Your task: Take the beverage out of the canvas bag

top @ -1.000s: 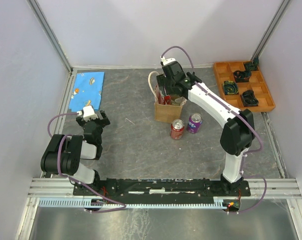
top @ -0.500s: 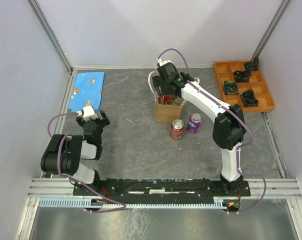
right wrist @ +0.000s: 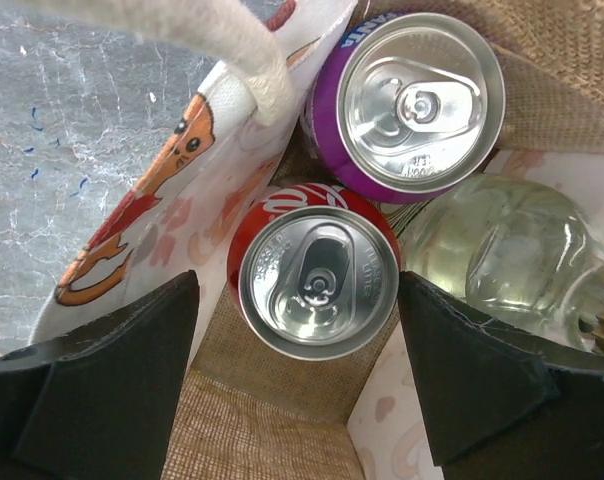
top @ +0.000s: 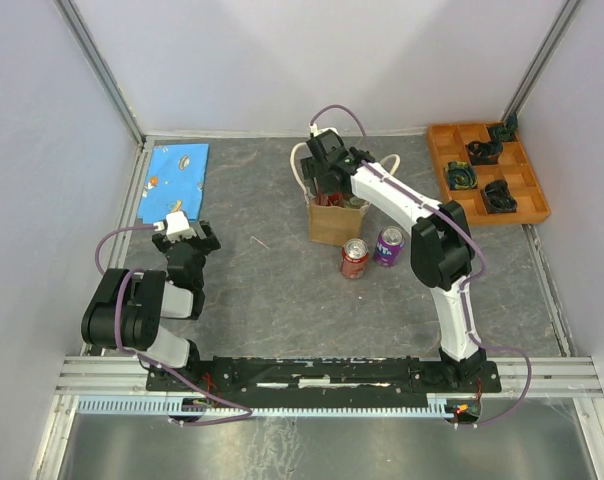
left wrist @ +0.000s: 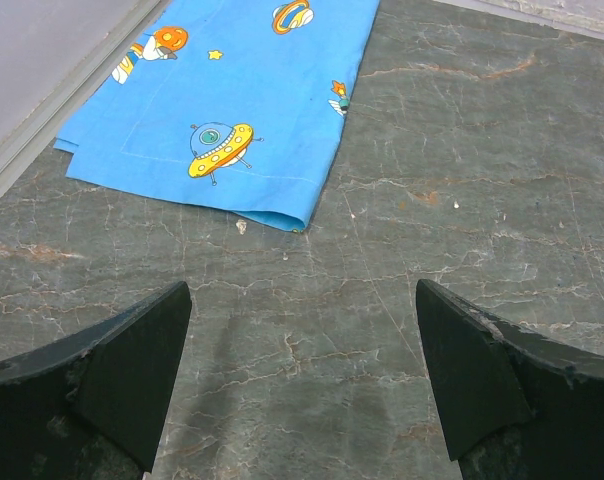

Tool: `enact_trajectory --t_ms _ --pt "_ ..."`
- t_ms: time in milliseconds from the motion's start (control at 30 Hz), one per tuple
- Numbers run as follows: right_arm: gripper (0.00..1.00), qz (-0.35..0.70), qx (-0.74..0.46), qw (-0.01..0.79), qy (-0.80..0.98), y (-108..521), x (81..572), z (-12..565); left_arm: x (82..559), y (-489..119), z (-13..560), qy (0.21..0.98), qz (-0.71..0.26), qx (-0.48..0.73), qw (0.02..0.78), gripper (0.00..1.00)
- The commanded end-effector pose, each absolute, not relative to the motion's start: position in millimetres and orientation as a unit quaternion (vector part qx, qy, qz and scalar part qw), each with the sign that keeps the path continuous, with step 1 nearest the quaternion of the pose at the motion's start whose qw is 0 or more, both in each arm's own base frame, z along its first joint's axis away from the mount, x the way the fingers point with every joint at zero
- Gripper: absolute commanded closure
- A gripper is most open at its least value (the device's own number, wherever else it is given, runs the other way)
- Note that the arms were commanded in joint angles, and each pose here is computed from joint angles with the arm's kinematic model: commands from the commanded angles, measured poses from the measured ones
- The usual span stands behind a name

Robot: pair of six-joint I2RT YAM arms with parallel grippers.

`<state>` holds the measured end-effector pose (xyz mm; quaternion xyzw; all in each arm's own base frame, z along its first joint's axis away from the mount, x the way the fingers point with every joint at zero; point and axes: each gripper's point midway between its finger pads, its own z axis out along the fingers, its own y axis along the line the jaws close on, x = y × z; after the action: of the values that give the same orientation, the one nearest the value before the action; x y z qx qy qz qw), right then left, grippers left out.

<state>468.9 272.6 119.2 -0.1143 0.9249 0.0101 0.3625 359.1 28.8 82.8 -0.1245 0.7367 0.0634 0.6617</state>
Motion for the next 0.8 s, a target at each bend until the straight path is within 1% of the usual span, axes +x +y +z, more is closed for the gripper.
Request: enact_trajectory --t_ms 0,167,267,333,367,433,467,533,567,600,633,767 --pt "0.12 0.012 -0.091 0.382 0.919 273.5 488.8 124.1 365.7 32.7 96.0 0.722 0.083 -0.114 0.677 0.01" --pt "0.13 0.009 -0.089 0.375 0.923 272.8 492.3 111.9 365.6 32.8 95.7 0.723 0.083 -0.114 0.676 0.01" --pt "0.19 0.004 -0.090 0.372 0.924 272.5 494.2 104.6 365.6 33.0 96.0 0.722 0.083 -0.115 0.677 0.01" --pt "0.25 0.001 -0.092 0.368 0.925 271.6 495.1 100.4 365.5 32.8 95.4 0.723 0.083 -0.114 0.676 0.01" --pt "0.30 0.001 -0.092 0.368 0.925 271.7 495.2 100.0 365.6 33.1 95.8 0.723 0.083 -0.115 0.677 0.01" --pt "0.43 -0.001 -0.094 0.366 0.926 271.4 494.5 97.4 365.6 32.9 95.9 0.722 0.083 -0.115 0.677 0.01" --pt "0.53 -0.001 -0.096 0.364 0.926 271.1 494.0 96.4 365.6 32.8 95.6 0.723 0.083 -0.114 0.676 0.01" --pt "0.75 -0.003 -0.099 0.364 0.926 270.6 493.0 97.1 365.5 33.1 95.6 0.723 0.083 -0.115 0.676 0.01" --pt "0.89 -0.003 -0.100 0.365 0.926 269.7 493.2 98.6 365.8 33.0 96.1 0.722 0.083 -0.115 0.677 0.01" --pt "0.99 -0.005 -0.101 0.366 0.925 269.0 492.7 100.7 365.6 32.8 95.7 0.723 0.083 -0.114 0.676 0.01" --pt "1.00 -0.004 -0.101 0.370 0.923 268.2 492.7 106.5 365.6 32.7 95.8 0.723 0.083 -0.115 0.677 0.01" --pt "1.00 0.008 -0.105 0.400 0.910 270.2 492.7 135.4 365.6 33.2 96.2 0.722 0.083 -0.115 0.677 0.01"
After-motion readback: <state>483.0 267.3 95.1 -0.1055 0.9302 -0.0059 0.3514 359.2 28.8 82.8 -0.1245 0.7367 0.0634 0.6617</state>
